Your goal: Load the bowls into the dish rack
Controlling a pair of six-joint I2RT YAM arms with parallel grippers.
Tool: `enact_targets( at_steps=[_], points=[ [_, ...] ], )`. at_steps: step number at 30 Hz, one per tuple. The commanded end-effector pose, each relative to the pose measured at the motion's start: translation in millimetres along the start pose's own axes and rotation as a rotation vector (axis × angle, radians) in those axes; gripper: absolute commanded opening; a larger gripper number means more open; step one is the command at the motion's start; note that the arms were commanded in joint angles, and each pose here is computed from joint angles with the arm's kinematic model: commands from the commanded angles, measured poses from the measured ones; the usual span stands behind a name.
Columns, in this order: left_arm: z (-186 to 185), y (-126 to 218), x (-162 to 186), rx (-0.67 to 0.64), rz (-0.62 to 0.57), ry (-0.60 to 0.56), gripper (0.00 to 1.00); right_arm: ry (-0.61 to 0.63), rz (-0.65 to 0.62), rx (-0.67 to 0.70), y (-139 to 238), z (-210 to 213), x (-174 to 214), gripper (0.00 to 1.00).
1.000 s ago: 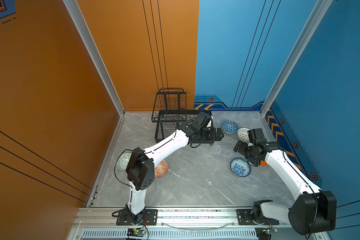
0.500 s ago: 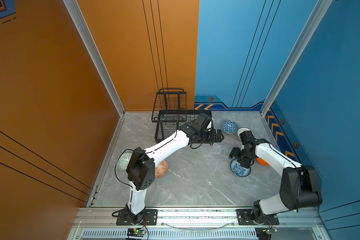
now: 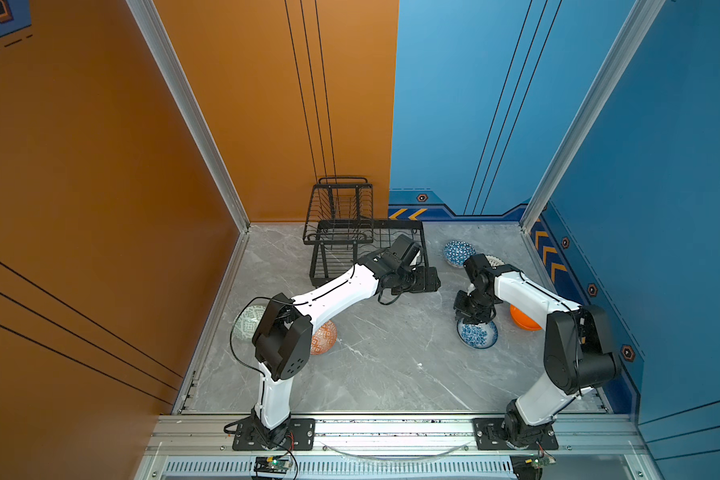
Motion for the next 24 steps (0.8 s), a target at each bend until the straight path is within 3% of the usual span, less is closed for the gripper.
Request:
enact_targets(
  at_steps=[1, 11, 24],
  points=[
    [2.6, 27.6, -6.4, -0.007, -0.056, 0.018, 0.98, 0.045, 0.029, 0.035, -0.7, 5.7, 0.4, 0.2],
    [28.1, 55.9, -11.7, -0.052, -0.121, 0.056, 0.98, 0.141, 0.019, 0.022, 7.1, 50.8, -8.5, 0.01],
    [71.1, 82.3, -3.5, -0.123, -0.171, 0.19, 0.98, 0.274, 0.078, -0.036, -16.6, 140.0, -11.8, 0.03]
  ],
)
Point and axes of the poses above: each gripper's point midway between its finger pads, its own y axis back along the fingers, its own z axis along the line the jaws close on, x = y × z, the point moved 9 cm from there along y, back along the fingers, and after that the axes turned 6 degrees about y, right-handed, at the moved point
